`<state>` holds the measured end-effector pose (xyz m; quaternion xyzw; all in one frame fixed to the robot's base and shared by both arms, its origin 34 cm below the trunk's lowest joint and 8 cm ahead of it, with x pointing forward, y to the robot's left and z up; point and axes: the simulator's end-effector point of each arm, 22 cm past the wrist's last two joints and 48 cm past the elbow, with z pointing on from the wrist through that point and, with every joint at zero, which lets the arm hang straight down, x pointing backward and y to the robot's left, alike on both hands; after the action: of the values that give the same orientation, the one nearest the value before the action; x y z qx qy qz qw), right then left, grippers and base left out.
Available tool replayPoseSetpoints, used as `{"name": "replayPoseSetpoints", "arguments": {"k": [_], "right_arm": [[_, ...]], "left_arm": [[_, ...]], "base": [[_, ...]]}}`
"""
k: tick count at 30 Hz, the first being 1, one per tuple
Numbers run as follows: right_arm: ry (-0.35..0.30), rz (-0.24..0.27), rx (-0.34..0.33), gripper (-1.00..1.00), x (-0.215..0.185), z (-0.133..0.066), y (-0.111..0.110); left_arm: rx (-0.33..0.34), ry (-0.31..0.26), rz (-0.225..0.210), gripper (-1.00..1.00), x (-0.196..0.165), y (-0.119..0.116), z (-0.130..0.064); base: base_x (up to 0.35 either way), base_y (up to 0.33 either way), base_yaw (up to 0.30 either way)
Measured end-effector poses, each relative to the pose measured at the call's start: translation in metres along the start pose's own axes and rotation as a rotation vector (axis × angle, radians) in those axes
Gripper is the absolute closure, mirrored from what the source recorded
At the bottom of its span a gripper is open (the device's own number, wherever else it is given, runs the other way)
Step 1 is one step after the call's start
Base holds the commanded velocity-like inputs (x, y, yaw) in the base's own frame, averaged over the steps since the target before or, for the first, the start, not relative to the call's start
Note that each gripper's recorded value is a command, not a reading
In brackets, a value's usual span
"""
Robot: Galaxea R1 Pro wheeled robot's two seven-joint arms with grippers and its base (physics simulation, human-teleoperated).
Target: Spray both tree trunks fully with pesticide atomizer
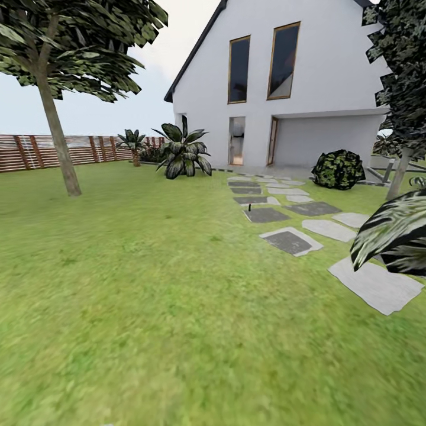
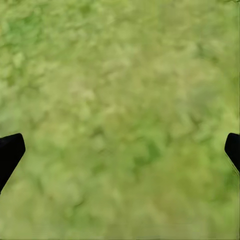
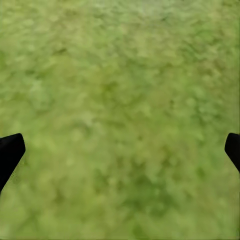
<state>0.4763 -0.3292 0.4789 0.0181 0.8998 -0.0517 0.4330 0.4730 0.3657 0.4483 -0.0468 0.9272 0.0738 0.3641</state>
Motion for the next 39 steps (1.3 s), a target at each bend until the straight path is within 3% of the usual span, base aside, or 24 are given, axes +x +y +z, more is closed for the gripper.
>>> {"name": "replayPoseSetpoints", "arguments": {"k": [34, 39], "right_arm": [[0.0, 0.0, 0.0, -1.0, 0.0, 0.0, 0.0], [0.0, 0.0, 0.0, -1.0, 0.0, 0.0, 0.0]], "left_arm": [[-0.002, 0.001, 0.0, -1.0, 0.0001, 0.001, 0.0], [-0.02, 0.0, -0.028, -1.0, -0.0001, 0.0075, 0.0]], "base": [[0.338, 0.0, 0.0], [0.338, 0.0, 0.0]]}}
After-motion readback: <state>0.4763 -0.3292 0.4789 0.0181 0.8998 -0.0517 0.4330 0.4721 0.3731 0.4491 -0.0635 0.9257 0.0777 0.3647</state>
